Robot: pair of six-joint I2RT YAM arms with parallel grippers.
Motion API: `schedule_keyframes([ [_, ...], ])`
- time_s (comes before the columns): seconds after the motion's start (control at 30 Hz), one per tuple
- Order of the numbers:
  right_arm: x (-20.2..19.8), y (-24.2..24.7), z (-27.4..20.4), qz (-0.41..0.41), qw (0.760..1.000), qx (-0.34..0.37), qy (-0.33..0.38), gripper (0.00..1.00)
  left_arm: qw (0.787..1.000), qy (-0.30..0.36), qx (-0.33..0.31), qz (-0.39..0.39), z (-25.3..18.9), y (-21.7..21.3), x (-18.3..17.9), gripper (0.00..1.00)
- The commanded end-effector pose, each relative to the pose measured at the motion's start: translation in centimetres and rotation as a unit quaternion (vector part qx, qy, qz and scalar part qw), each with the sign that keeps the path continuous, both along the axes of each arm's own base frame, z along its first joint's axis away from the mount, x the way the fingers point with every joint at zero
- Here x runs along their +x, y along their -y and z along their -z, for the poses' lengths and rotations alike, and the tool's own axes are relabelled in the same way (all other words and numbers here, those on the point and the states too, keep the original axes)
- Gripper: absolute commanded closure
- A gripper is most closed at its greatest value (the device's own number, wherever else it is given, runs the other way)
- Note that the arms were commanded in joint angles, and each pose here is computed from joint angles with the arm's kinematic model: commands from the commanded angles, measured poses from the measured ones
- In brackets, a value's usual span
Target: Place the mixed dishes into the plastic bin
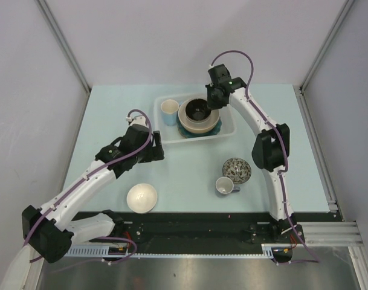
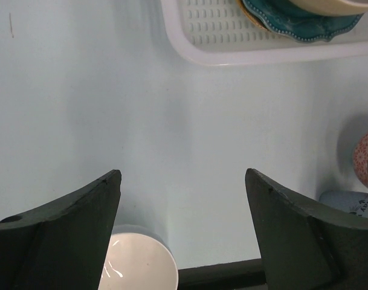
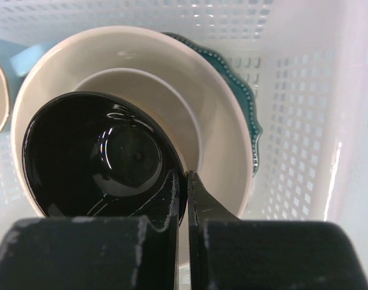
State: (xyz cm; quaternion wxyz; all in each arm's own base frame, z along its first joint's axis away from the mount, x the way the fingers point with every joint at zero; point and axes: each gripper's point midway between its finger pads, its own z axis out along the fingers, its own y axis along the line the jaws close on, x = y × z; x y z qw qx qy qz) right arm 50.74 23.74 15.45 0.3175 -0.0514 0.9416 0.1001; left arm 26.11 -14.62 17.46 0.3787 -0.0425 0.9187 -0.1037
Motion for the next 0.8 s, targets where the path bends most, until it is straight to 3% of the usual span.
schedule_keyframes([
  [0.0, 0.9, -1.4, -4.4, -0.012, 0.997, 0.041, 0.057, 1.0, 1.0, 0.001, -0.016, 0.009, -0.2, 0.6, 0.0, 0.13],
  [0.13, 0.9, -1.3, -3.9, -0.011, 0.998, 0.04, 0.051, 1.0, 1.0, -0.001, -0.016, 0.01, -0.2, 0.7, 0.2, 0.13],
  [0.23, 0.7, -1.5, -3.3, -0.011, 0.998, 0.053, 0.038, 0.85, 1.0, -0.002, -0.016, 0.01, -0.1, 0.8, 0.3, 0.14],
  [0.27, 0.8, -1.5, -3.1, -0.009, 0.998, 0.055, 0.035, 0.73, 1.0, 0.0, -0.017, 0.011, -0.2, 0.8, 0.3, 0.14],
  [0.5, 0.5, -1.1, -2.6, 0.001, 0.998, 0.056, 0.024, 0.54, 1.0, 0.011, -0.024, 0.013, -0.6, 0.8, 0.2, 0.14],
  [0.63, -0.6, -0.6, -5.8, 0.001, 0.997, 0.071, 0.038, 0.45, 1.0, 0.008, -0.021, 0.012, -0.5, 0.9, 0.4, 0.14],
  [0.67, -1.6, -0.1, -8.8, 0.0, 0.995, 0.078, 0.062, 0.43, 1.0, 0.005, -0.019, 0.012, -0.3, 0.9, 0.4, 0.14],
  [0.77, -4.1, 2.5, -10.3, 0.017, 0.996, 0.053, 0.076, 0.38, 1.0, 0.005, -0.022, 0.016, -0.3, 1.1, 0.5, 0.14],
])
